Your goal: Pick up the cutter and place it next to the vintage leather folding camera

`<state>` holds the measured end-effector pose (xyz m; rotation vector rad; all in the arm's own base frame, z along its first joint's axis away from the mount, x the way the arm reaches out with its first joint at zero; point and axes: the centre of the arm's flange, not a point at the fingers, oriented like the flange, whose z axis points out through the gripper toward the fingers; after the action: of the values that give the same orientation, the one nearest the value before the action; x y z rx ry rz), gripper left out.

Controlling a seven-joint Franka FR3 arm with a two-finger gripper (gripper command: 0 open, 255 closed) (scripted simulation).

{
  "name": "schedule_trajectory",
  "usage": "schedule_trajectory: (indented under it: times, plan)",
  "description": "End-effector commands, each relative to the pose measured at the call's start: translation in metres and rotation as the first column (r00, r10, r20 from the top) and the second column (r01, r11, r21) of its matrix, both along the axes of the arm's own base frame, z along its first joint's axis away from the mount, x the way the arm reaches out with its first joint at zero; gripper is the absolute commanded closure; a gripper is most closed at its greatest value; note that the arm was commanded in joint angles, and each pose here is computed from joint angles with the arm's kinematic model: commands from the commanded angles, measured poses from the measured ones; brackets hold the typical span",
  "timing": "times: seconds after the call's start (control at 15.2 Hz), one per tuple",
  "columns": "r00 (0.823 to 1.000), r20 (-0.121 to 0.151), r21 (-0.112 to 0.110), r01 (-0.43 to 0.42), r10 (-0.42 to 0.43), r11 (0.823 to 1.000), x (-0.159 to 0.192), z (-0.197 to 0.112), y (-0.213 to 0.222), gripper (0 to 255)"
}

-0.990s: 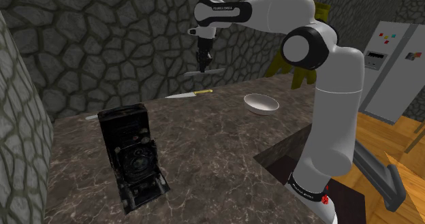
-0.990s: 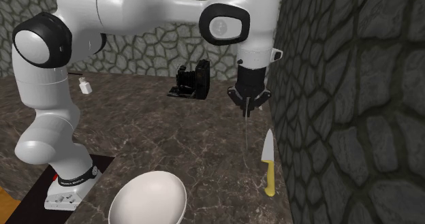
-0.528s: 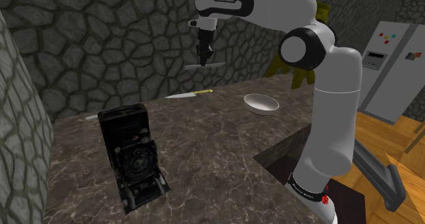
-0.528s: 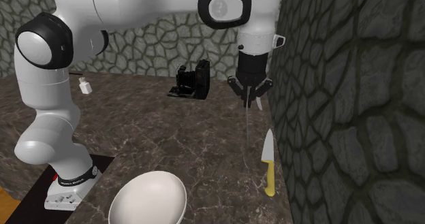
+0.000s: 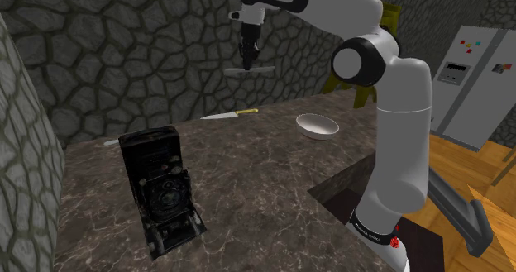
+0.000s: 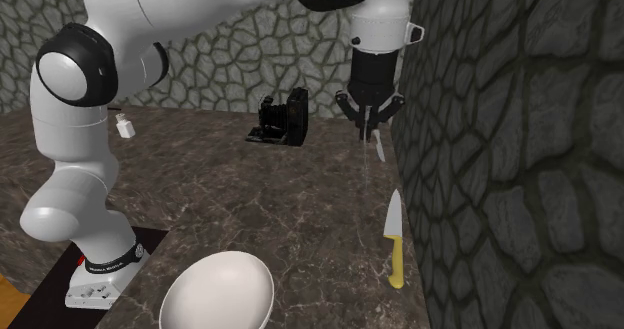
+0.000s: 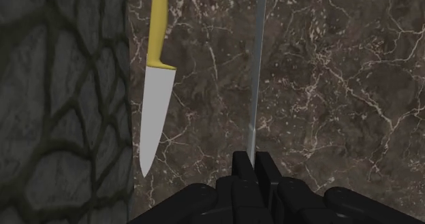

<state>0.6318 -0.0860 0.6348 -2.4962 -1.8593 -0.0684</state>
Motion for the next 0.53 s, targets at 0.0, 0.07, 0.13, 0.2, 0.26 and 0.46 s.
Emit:
schedule_trajectory:
  times: [0.0, 0.07, 0.13, 0.2, 0.26, 0.46]
  plan:
    - [1.0, -0.001, 0.0, 0.0, 0.0, 1.0, 0.0, 0.01, 0.0, 255]
    - [1.0, -0.001, 0.0, 0.0, 0.0, 1.0, 0.0, 0.016, 0.0, 255]
    - [1.0, -0.001, 0.0, 0.0, 0.0, 1.0, 0.0, 0.021, 0.0, 255]
    - [1.0, -0.001, 0.0, 0.0, 0.0, 1.0, 0.0, 0.026, 0.0, 255]
    - [1.0, -0.001, 0.0, 0.0, 0.0, 1.0, 0.0, 0.028, 0.0, 255]
    - [1.0, -0.001, 0.0, 0.0, 0.0, 1.0, -0.03, 0.028, 0.026, 255]
